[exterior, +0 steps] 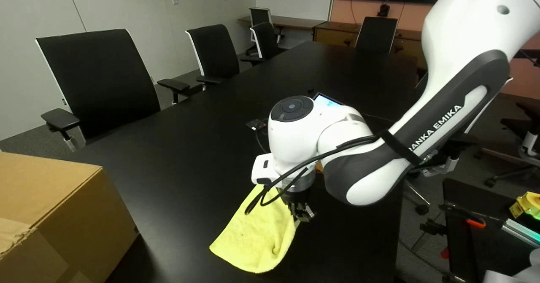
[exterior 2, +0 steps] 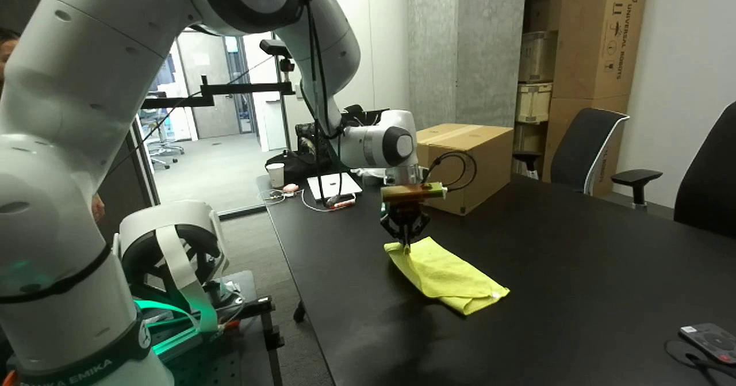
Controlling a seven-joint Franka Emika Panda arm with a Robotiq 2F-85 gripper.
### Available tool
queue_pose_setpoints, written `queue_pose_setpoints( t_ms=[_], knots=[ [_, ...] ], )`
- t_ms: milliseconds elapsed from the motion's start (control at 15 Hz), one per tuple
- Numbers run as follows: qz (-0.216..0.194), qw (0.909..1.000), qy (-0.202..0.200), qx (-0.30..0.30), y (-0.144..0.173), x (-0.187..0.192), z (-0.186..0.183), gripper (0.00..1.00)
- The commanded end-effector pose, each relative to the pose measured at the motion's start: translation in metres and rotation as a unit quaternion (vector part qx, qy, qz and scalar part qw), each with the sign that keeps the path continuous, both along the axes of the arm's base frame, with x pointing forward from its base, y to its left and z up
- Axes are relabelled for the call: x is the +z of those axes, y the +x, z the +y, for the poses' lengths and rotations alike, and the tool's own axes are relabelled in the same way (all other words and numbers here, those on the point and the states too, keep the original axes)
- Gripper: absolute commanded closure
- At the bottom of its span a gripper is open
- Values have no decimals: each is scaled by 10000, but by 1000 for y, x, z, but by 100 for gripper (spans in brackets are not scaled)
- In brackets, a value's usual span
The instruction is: Fold the cloth
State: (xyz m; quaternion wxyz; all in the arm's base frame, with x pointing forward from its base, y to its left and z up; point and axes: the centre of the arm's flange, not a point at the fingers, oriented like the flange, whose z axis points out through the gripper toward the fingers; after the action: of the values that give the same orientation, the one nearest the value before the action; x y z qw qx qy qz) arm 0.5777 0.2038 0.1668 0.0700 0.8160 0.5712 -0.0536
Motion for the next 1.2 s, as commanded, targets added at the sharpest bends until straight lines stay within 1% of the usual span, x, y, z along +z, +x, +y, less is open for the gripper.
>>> queue_pose_setpoints(
  t_ms=[0,200,400,533,667,867,933,1000,1067,1133],
  knots=[
    [-393,9985,-335,163,46,16,27,95],
    [-760,9949,-477,455,76,26,56,94],
    [-1163,9862,-679,963,95,26,99,95],
    [-1359,9787,-859,1277,104,16,126,94],
    [-1496,9725,-1025,1459,107,9,143,94],
    [-1610,9681,-1240,1468,115,-12,156,95],
    [-1617,9686,-1287,1383,116,-12,155,87],
    [-1613,9695,-1325,1285,119,-17,153,69],
    [-1602,9708,-1358,1160,123,-19,148,66],
    [-1588,9719,-1388,1044,125,-19,141,58]
  ],
)
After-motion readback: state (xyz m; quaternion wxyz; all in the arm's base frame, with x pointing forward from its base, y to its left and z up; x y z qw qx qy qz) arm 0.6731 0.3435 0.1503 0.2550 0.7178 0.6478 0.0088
